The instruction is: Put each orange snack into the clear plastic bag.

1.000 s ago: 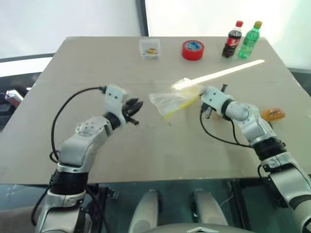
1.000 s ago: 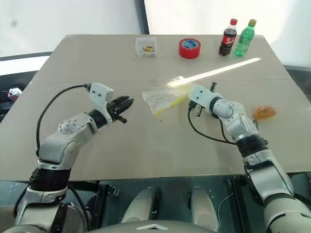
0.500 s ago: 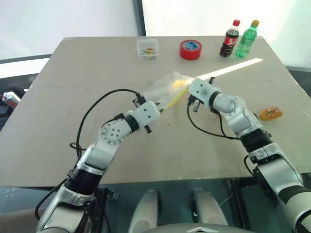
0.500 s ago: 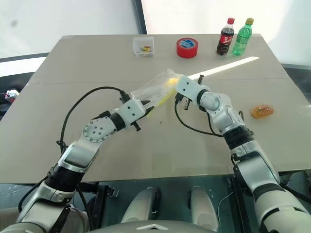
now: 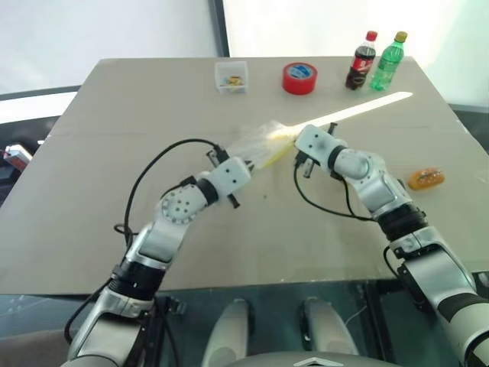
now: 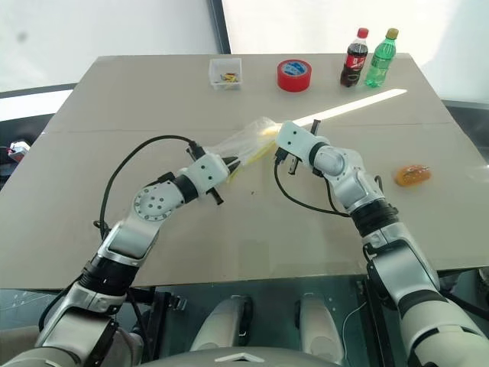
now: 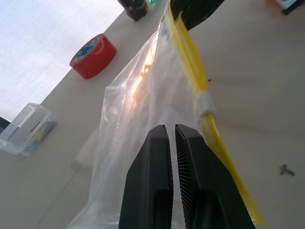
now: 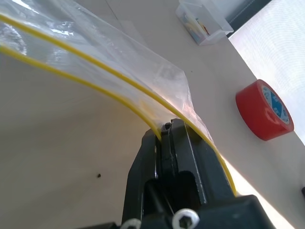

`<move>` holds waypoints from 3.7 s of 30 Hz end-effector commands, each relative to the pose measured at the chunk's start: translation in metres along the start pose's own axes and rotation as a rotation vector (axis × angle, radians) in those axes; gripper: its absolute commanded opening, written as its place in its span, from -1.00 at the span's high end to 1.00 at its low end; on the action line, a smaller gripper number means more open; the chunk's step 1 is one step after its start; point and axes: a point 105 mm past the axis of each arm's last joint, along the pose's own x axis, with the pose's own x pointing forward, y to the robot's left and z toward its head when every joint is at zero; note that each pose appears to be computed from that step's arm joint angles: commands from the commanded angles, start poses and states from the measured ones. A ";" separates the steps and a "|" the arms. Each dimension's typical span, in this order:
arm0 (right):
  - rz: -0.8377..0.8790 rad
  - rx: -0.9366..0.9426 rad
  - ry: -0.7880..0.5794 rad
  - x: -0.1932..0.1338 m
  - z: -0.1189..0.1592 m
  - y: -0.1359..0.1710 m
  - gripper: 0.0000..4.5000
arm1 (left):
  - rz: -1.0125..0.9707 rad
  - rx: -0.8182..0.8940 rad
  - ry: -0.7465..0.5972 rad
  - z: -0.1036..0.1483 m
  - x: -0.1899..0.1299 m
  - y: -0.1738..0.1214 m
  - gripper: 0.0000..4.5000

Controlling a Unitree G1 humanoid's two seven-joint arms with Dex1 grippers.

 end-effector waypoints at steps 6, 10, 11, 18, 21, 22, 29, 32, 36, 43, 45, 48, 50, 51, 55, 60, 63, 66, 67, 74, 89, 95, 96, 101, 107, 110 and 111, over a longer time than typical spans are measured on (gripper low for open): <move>-0.033 -0.020 -0.042 -0.001 0.012 -0.010 1.00 | 0.058 0.004 -0.050 0.013 -0.014 0.005 0.87; -0.025 -0.018 -0.048 0.000 0.013 -0.007 1.00 | 0.054 -0.040 -0.060 0.012 -0.019 -0.002 0.63; -0.023 -0.019 -0.047 0.000 0.013 -0.007 1.00 | 0.060 -0.043 -0.060 0.012 -0.020 -0.003 0.52; -0.014 -0.027 -0.040 0.000 0.010 -0.005 1.00 | 0.061 -0.009 -0.054 0.011 -0.021 -0.008 -0.96; -0.012 -0.028 -0.039 0.000 0.010 -0.005 1.00 | 0.044 0.015 -0.046 0.009 -0.020 -0.012 -0.96; -0.011 -0.029 -0.039 0.000 0.010 -0.005 1.00 | 0.050 0.019 -0.038 0.008 -0.020 -0.012 -0.96; -0.009 -0.030 -0.037 -0.001 0.009 -0.004 1.00 | 0.095 0.038 -0.011 0.002 -0.016 -0.003 -0.96; -0.007 -0.031 -0.038 -0.001 0.009 -0.003 1.00 | 0.094 0.039 -0.016 0.002 -0.016 -0.003 -0.96; -0.002 -0.036 -0.038 -0.001 0.009 -0.002 1.00 | 0.102 0.045 -0.031 0.006 -0.014 -0.001 -0.22; 0.011 -0.031 -0.041 -0.001 0.010 0.002 1.00 | 0.101 0.041 -0.038 0.007 -0.012 -0.002 0.98; 0.025 -0.022 -0.031 -0.002 0.008 0.004 1.00 | 0.103 0.040 -0.036 0.007 -0.011 -0.001 0.98; 0.035 0.015 -0.030 -0.005 0.007 0.002 0.73 | 0.118 0.048 -0.023 0.004 -0.011 0.002 1.00; 0.048 0.032 -0.038 -0.008 0.009 0.003 0.35 | 0.124 0.051 -0.018 0.003 -0.011 0.003 1.00; 0.066 0.064 -0.037 -0.011 0.010 0.004 0.12 | 0.123 0.051 -0.017 0.003 -0.011 0.002 1.00; 0.151 0.198 -0.055 -0.025 0.024 0.008 -0.47 | 0.121 0.053 -0.015 0.002 -0.011 0.002 1.00; 0.098 0.483 -0.079 -0.040 0.031 -0.006 -0.20 | 0.122 0.049 -0.014 0.002 -0.010 0.000 1.00; 0.090 0.563 -0.050 -0.042 0.024 -0.004 0.33 | 0.126 0.049 -0.017 0.002 -0.010 0.000 1.00; 0.074 0.617 -0.042 -0.040 0.022 -0.003 0.97 | 0.123 0.050 -0.019 0.002 -0.009 -0.001 1.00; 0.070 0.624 -0.043 -0.038 0.022 -0.003 0.99 | 0.122 0.050 -0.020 0.002 -0.009 -0.001 1.00; 0.035 0.652 -0.047 -0.023 0.022 -0.007 0.99 | 0.109 0.056 -0.035 0.004 -0.009 -0.003 1.00; 0.025 0.554 -0.016 -0.022 0.011 -0.013 0.99 | 0.113 0.068 -0.020 0.000 -0.011 -0.004 1.00; 0.001 0.547 -0.002 -0.027 0.005 -0.021 0.99 | 0.127 0.064 -0.007 -0.003 -0.011 0.000 1.00; 0.000 0.545 -0.001 -0.027 0.005 -0.021 0.99 | 0.125 0.066 -0.008 -0.003 -0.011 0.000 1.00; 0.004 0.543 -0.011 -0.024 0.009 -0.021 0.99 | 0.119 0.068 -0.013 -0.003 -0.010 0.000 1.00; 0.037 0.562 -0.025 -0.016 0.016 -0.008 0.99 | 0.118 0.066 -0.028 0.001 -0.008 0.000 1.00; 0.056 0.562 -0.041 -0.011 0.022 -0.004 0.99 | 0.109 0.066 -0.037 0.003 -0.009 -0.002 1.00; 0.072 0.556 -0.050 -0.009 0.025 0.000 0.99 | 0.103 0.066 -0.045 0.005 -0.008 -0.003 1.00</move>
